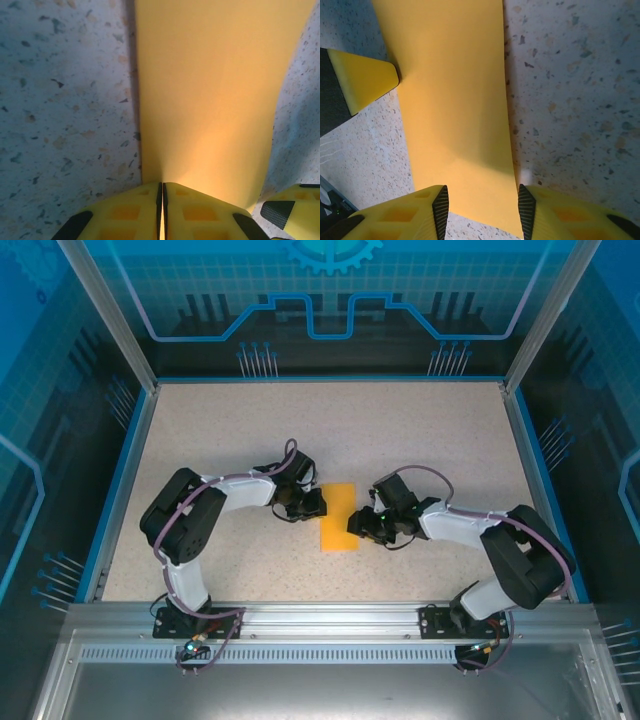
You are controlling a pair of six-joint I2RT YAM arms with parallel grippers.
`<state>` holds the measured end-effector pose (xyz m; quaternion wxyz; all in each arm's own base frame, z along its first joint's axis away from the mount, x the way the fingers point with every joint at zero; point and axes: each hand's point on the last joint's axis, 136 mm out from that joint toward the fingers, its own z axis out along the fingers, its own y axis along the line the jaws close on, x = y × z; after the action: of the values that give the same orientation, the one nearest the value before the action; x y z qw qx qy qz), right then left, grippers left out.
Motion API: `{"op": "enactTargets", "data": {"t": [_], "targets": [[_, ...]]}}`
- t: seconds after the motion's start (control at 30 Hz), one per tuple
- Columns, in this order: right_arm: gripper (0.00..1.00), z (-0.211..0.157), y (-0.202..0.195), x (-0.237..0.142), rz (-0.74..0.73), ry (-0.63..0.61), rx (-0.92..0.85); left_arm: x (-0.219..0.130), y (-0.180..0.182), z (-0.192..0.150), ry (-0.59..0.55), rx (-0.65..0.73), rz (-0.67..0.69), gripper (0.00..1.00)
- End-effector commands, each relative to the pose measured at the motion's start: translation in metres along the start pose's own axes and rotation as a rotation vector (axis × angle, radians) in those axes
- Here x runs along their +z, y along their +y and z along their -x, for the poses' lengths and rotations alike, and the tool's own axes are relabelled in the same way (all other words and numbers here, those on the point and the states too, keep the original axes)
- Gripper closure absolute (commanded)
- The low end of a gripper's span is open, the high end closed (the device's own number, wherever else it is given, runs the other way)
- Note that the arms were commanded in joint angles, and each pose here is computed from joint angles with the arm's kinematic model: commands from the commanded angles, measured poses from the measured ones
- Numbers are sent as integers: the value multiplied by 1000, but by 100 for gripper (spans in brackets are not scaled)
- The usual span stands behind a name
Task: Fold a paper plane with a square sheet of paper (pick it up from the middle)
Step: Third fold the triangle at the center of the table.
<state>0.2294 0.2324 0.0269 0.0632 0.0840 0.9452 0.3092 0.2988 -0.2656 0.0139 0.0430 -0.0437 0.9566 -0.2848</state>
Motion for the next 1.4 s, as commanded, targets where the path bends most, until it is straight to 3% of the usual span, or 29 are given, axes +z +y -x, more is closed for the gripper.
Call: {"op": "enactTargets", "data": {"t": [0.0,0.33,0.5,0.73,1.37], "targets": [[56,-1,0,4,-22,15,-11,7,17,-11,32,6,45,87],[56,0,2,2,-16,9,-18,-40,-37,5,-19,108,-63,79],[56,2,5,4,1,6,-14,-41,-42,-8,31,102,-102,79],[56,1,3,5,1,8,-5,-18,-24,-31,131,73,-66,82],[55,-2,4,9,8,20,-4,5,25,-56,206,53,54,86]]}}
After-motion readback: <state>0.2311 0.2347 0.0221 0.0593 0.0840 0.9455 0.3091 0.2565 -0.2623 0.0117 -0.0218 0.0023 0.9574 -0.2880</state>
